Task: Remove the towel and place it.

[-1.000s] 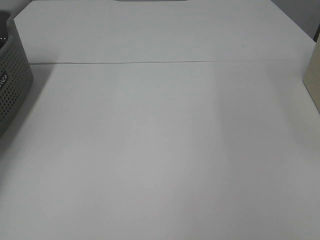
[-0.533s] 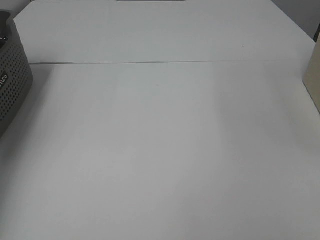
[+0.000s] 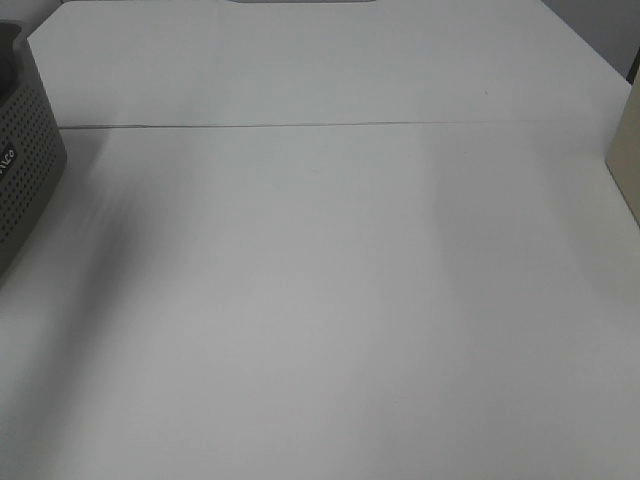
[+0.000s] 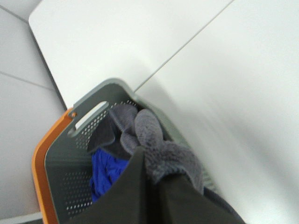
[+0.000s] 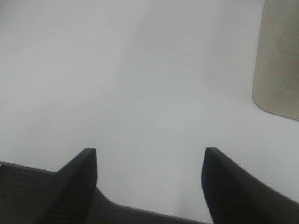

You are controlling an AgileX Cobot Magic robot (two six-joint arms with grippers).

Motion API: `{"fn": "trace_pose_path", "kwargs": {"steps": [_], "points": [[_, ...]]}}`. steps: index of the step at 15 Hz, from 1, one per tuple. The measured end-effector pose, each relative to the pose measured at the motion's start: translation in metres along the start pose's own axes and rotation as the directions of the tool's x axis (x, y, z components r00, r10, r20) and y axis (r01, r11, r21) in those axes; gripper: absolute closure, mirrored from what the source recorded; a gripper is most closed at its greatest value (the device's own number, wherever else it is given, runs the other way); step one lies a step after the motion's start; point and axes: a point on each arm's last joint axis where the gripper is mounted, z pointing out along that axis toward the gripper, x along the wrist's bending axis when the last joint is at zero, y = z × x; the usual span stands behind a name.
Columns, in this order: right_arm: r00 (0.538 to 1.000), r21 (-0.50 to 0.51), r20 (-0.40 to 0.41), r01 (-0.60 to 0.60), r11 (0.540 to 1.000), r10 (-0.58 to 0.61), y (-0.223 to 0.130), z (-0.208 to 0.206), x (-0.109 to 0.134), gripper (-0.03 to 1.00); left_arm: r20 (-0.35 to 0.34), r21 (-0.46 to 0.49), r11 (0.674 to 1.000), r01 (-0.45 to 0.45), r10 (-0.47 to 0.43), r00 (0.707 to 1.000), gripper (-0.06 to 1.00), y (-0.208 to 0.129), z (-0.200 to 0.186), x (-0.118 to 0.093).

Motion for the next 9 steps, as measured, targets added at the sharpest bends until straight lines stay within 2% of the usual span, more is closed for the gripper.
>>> {"fn": "trace_pose_path", "kwargs": {"steps": [3,5,6,7,9], "points": [[1.000,0.000,0.000,0.000,1.000,0.000,0.000,0.000,0.000,0.32,0.091,-0.159,0.986,-0.047,0.063,0.994,0.94,0.027,-0.040,-0.044],[1.000,0.000,0.000,0.000,1.000,0.000,0.000,0.000,0.000,0.32,0.132,-0.192,0.978,-0.078,0.105,0.986,0.94,0.036,-0.044,-0.061],[1.000,0.000,0.000,0.000,1.000,0.000,0.000,0.000,0.000,0.32,0.163,-0.220,0.968,-0.118,0.156,0.974,0.94,0.044,-0.048,-0.078],[1.000,0.000,0.000,0.000,1.000,0.000,0.000,0.000,0.000,0.32,0.171,-0.228,0.966,-0.125,0.166,0.971,0.94,0.046,-0.050,-0.082],[1.000,-0.005,-0.001,0.014,1.000,-0.014,0.003,0.000,0.000,0.32,0.219,-0.267,0.953,-0.145,0.206,0.954,0.94,0.054,-0.057,-0.103]]}}
